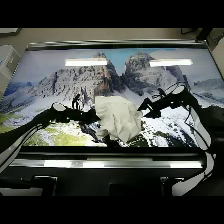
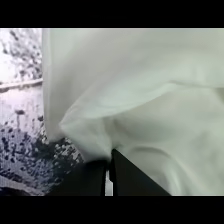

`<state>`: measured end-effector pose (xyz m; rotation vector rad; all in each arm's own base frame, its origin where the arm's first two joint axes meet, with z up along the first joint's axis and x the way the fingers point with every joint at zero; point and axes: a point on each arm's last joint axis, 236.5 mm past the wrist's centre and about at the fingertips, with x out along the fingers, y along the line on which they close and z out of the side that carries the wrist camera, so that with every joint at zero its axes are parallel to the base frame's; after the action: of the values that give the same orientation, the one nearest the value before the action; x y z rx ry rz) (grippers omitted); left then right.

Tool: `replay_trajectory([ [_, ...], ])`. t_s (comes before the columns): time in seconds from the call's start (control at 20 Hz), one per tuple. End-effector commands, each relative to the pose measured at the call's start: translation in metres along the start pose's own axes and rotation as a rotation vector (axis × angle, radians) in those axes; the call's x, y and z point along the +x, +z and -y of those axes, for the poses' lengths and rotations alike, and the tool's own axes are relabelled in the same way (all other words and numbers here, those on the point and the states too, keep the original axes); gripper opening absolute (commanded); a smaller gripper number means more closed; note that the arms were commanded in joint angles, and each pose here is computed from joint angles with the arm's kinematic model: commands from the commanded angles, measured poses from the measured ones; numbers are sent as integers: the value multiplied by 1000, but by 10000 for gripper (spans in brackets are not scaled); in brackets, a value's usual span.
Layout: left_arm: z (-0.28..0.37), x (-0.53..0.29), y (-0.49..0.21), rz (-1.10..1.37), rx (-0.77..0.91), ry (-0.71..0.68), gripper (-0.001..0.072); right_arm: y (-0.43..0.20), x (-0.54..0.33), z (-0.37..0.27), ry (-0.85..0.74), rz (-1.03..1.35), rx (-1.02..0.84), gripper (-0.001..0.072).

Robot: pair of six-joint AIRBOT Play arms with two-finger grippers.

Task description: Fold the clothes and pants, and hang the long-sleeved shirts on hangers.

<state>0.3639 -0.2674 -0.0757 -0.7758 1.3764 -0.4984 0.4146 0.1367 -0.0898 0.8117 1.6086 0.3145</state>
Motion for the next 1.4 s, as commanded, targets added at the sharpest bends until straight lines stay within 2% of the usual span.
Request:
replay_trajectory([
  [0.0, 9, -7, -6, -20, 58, -21, 20, 14, 21, -23, 17, 89, -38, 239],
  [0.05, 15, -14, -4, -10, 75, -32, 20, 16, 19, -26, 19, 99, -32, 34],
  [0.25, 65, -94, 38, 198, 232, -101, 19, 44, -58, -54, -19, 248, -203, 35],
  [0.4, 134, -211, 73, 485, 408, -169, 19, 62, -201, -123, -11, 579, -418, 36],
  [0.6, 233, -374, 47, 874, 654, -237, 19, -13, -378, -217, -8, 1024, -677, 36],
  [0.75, 285, -468, -3, 1171, 754, -304, 19, -95, -459, -254, -18, 1300, -791, 37],
  [0.85, 302, -517, -34, 1345, 781, -340, 19, -138, -488, -256, -66, 1401, -825, 37],
  [0.95, 309, -539, -56, 1417, 800, -365, 19, -168, -493, -256, -55, 1412, -815, 37],
  [1.05, 309, -523, -61, 1349, 827, -352, 20, -180, -478, -247, -67, 1337, -799, 37],
  [1.2, 274, -458, -35, 1135, 822, -238, 20, -168, -409, -199, -128, 1016, -661, 37],
  [1.35, 208, -377, 12, 937, 666, -173, 20, -149, -310, -119, -218, 591, -479, 37],
])
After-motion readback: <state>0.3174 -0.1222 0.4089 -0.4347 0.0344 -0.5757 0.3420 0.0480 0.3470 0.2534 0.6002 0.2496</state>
